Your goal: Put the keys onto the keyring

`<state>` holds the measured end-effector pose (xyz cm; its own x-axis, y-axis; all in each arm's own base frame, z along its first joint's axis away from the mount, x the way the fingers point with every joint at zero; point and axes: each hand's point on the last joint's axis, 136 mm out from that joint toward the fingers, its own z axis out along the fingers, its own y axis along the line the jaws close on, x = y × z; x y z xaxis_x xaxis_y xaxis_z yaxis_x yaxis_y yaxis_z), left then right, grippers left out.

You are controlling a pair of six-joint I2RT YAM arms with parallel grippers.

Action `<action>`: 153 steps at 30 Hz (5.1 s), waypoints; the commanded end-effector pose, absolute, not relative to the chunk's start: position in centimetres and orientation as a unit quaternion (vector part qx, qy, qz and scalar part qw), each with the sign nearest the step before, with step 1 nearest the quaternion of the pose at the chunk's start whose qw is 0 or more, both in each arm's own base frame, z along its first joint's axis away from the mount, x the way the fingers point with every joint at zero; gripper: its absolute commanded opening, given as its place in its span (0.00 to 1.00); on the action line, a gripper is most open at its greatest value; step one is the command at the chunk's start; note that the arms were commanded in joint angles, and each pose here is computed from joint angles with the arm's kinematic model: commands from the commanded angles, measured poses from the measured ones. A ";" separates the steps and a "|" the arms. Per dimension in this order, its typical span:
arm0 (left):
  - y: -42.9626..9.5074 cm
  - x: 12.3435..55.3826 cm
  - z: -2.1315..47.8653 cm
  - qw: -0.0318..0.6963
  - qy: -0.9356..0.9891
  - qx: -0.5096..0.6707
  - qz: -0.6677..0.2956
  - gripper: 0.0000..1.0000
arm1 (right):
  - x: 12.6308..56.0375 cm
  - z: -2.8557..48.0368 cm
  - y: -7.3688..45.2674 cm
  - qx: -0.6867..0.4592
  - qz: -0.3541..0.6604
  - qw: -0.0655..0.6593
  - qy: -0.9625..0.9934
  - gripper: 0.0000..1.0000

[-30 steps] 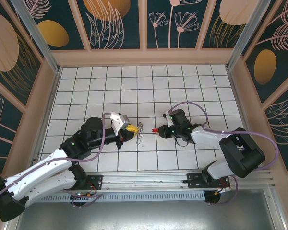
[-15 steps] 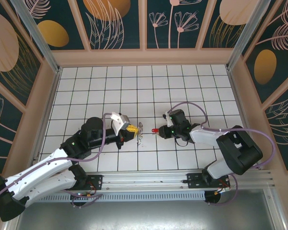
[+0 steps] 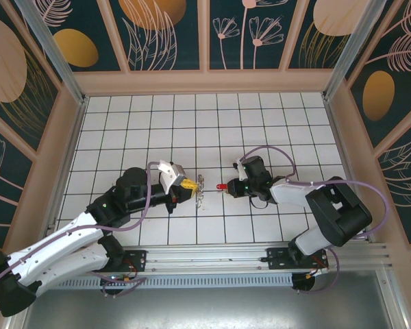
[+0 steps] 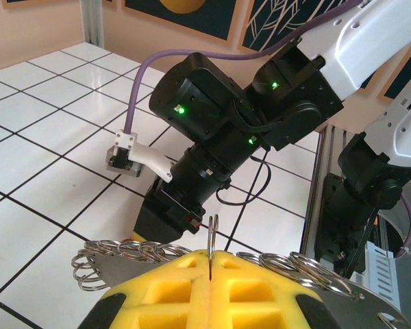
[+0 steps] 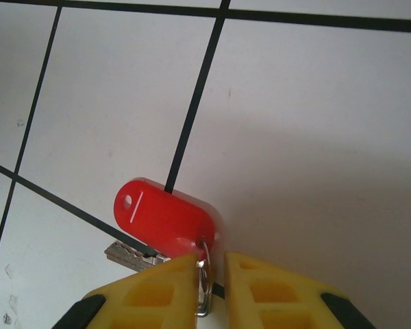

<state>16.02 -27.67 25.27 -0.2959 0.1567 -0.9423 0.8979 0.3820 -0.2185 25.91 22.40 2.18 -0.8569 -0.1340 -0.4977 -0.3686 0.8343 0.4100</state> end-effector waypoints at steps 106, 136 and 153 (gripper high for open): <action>-28.5 16.1 28.4 0.457 0.671 0.461 -0.359 0.00 | 14.3 28.7 30.4 -0.516 0.390 0.492 0.583 0.00; -28.6 15.8 28.4 0.453 0.667 0.465 -0.365 0.00 | 12.7 28.2 30.6 -0.541 0.413 0.453 0.576 0.00; -28.8 15.7 28.0 0.443 0.669 0.469 -0.369 0.00 | 12.8 29.3 31.0 -0.541 0.416 0.465 0.564 0.00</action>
<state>15.52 -28.38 26.33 -0.2123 0.3301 -0.9198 0.9458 0.3061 -0.1085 13.75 30.43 26.56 -0.0479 -0.2810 -0.9585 -0.9923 0.1233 0.0134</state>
